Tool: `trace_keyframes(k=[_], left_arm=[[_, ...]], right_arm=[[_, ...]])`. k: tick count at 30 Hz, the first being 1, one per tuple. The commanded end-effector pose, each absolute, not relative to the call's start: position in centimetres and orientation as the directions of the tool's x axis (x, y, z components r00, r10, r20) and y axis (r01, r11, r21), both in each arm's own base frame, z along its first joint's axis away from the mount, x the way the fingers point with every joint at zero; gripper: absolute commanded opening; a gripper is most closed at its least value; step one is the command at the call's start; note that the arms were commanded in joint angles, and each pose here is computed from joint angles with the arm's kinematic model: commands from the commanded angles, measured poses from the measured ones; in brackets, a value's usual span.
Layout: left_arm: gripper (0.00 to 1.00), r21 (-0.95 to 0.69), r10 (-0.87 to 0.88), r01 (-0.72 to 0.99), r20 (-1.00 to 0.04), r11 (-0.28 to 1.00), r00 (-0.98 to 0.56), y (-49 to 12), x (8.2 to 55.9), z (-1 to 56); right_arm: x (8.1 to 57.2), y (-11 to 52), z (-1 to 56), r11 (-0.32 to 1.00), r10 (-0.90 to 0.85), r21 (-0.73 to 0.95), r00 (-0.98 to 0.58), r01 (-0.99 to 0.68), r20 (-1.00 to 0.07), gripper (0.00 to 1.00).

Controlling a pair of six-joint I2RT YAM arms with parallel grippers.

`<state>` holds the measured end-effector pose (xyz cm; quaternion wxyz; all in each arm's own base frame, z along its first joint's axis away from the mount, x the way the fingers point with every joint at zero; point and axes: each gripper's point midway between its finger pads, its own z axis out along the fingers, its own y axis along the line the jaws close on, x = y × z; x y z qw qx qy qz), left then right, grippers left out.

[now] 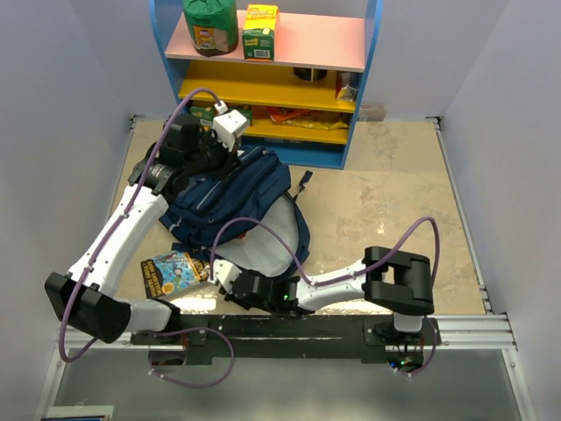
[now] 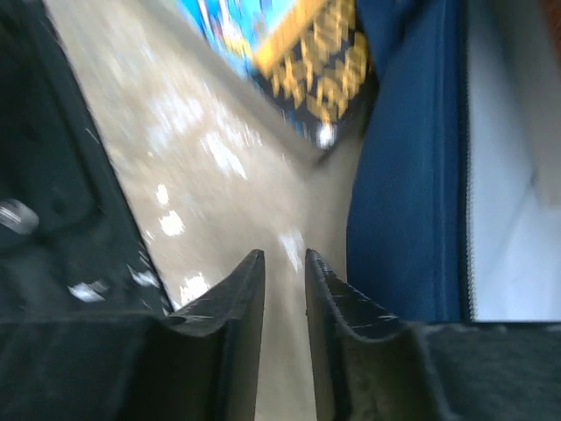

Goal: Pack the student bag
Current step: Move the book to the center of the board.

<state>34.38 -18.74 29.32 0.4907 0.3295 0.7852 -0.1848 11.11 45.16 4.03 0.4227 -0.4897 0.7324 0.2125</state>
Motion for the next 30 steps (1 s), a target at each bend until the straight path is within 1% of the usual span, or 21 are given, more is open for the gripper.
trace_keyframes(k=[1,2,3,4,5,8,9,10,11,13,14,15,16,17,18,19,21,23,24,26,30], left_arm=[[0.0,0.132,0.217,0.679,-0.975,0.723,-0.041,-19.6,36.6,38.7],[0.0,0.14,0.214,0.677,-0.976,0.723,-0.026,-19.6,36.6,39.0],[0.0,0.153,0.211,0.672,-0.977,0.725,-0.006,-19.6,36.8,39.5],[0.0,0.158,0.216,0.671,-0.976,0.724,-0.003,-19.6,37.0,39.4],[0.0,0.166,0.223,0.67,-0.975,0.723,0.001,-19.7,37.2,39.4],[0.0,0.178,0.261,0.666,-0.965,0.724,-0.026,-19.6,38.1,38.6],[0.0,0.183,0.273,0.664,-0.961,0.725,-0.033,-19.5,38.2,38.1],[0.0,0.187,0.279,0.665,-0.96,0.723,-0.033,-19.4,38.1,37.9],[0.0,0.191,0.281,0.664,-0.959,0.723,-0.03,-19.3,38.1,37.8],[0.0,0.199,0.282,0.661,-0.959,0.723,-0.019,-19.2,37.9,37.6],[0.0,0.2,0.281,0.661,-0.96,0.724,-0.016,-19.2,37.8,37.7],[0.0,0.205,0.281,0.66,-0.96,0.723,-0.01,-19.2,37.8,37.8],[0.0,0.202,0.282,0.659,-0.959,0.724,-0.016,-19.2,37.8,37.7],[0.0,0.201,0.283,0.66,-0.959,0.724,-0.018,-19.2,37.8,37.7],[0.0,0.202,0.288,0.656,-0.957,0.728,-0.024,-19.1,37.9,37.5],[0.0,0.201,0.293,0.658,-0.955,0.726,-0.032,-19.1,38.0,37.1],[0.0,0.205,0.307,0.657,-0.951,0.726,-0.042,-19.0,38.2,36.3],[0.0,0.206,0.312,0.655,-0.949,0.727,-0.048,-19.0,38.3,35.8],[0.0,0.202,0.316,0.658,-0.947,0.725,-0.057,-19.0,38.4,35.2],[0.0,0.201,0.319,0.661,-0.946,0.723,-0.061,-19.1,38.4,34.9],[0.0,0.195,0.322,0.666,-0.944,0.72,-0.073,-19.1,38.4,34.3]], right_arm=[[12.5,49.8,13.3,0.465,-0.28,0.006,-0.154,-0.885,-0.948,0.33],[13.4,51.1,15.1,0.466,-0.237,0.02,-0.147,-0.885,-0.96,0.34],[13.9,52.0,15.6,0.453,-0.231,0.019,-0.138,-0.891,-0.963,0.33],[14.1,53.1,13.6,0.428,-0.276,0.019,-0.15,-0.904,-0.949,0.33],[16.1,54.8,15.7,0.442,-0.223,0.042,-0.155,-0.896,-0.962,0.32],[19.4,57.9,13.4,0.425,-0.253,0.066,-0.189,-0.903,-0.949,0.26],[20.0,58.5,12.9,0.414,-0.258,0.073,-0.193,-0.907,-0.947,0.26],[21.0,59.6,14.2,0.398,-0.235,0.083,-0.189,-0.913,-0.953,0.25],[21.4,60.2,11.8,0.392,-0.272,0.075,-0.193,-0.917,-0.943,0.25],[22.6,61.6,12.3,0.384,-0.259,0.07,-0.18,-0.921,-0.949,0.25],[22.8,62.2,10.2,0.375,-0.29,0.063,-0.182,-0.925,-0.939,0.26],[23.0,62.7,9.4,0.371,-0.302,0.064,-0.185,-0.926,-0.935,0.27],[23.5,63.7,10.5,0.371,-0.292,0.062,-0.179,-0.926,-0.939,0.27],[23.7,64.2,10.2,0.371,-0.296,0.06,-0.179,-0.927,-0.938,0.29],[23.7,64.4,7.4,0.373,-0.344,0.06,-0.198,-0.926,-0.918,0.3],[24.2,65.5,8.9,0.373,-0.313,0.062,-0.189,-0.926,-0.931,0.31],[24.4,66.1,6.4,0.38,-0.344,0.072,-0.213,-0.922,-0.915,0.32],[24.1,67.1,6.5,0.365,-0.332,0.1,-0.229,-0.926,-0.915,0.33],[24.0,67.1,5.0,0.367,-0.35,0.108,-0.244,-0.924,-0.904,0.34],[24.0,67.5,4.9,0.366,-0.343,0.119,-0.253,-0.923,-0.905,0.36],[23.4,66.7,1.7,0.371,-0.423,0.123,-0.285,-0.921,-0.86,0.38]])
